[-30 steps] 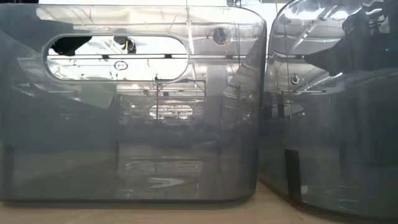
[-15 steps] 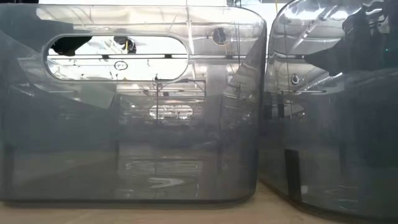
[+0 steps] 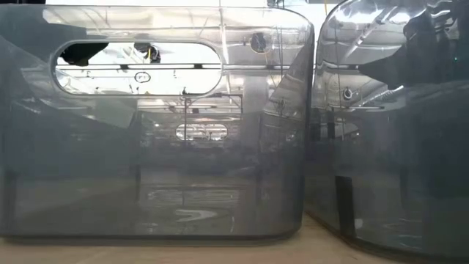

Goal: Pick & Place Travel size toiletries

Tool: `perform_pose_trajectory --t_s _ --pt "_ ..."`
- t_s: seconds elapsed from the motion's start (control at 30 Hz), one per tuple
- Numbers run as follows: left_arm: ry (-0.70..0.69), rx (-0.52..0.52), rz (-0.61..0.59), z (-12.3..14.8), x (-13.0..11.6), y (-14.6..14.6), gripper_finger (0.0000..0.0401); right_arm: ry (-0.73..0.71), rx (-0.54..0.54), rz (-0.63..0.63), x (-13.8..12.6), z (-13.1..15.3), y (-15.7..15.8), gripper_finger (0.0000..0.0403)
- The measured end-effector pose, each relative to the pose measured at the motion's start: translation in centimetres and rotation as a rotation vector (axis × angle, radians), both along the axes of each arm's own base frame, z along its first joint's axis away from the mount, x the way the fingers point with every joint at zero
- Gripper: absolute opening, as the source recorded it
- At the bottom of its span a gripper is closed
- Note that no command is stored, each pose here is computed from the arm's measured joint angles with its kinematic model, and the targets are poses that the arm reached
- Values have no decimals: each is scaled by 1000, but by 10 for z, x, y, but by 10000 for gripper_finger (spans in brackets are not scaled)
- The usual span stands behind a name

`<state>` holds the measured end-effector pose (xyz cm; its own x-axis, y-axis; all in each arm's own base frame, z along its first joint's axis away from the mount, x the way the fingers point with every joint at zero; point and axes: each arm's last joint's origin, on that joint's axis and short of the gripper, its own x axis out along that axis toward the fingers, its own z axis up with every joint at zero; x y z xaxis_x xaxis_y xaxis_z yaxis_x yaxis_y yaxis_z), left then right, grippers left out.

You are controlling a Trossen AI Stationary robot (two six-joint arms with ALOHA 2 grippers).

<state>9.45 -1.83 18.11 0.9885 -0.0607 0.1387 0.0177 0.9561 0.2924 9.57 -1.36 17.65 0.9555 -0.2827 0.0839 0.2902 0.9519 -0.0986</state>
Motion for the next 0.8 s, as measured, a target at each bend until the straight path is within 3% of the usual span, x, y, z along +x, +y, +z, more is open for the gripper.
perform_pose_trajectory --t_s 0.1,0.23,0.3,0.7,0.8 --pt "0 0 0 0 0 0 283 -30 42 11 0 2 0 4" --pt "-1 0 0 0 0 0 283 -132 288 87 0 5 2 4" --pt "-1 0 0 0 0 0 283 -182 351 93 -1 8 1 4" --pt "0 0 1 0 0 0 283 -180 350 72 -1 8 1 4" --pt "0 0 1 0 0 0 283 -236 331 52 -1 13 0 4"
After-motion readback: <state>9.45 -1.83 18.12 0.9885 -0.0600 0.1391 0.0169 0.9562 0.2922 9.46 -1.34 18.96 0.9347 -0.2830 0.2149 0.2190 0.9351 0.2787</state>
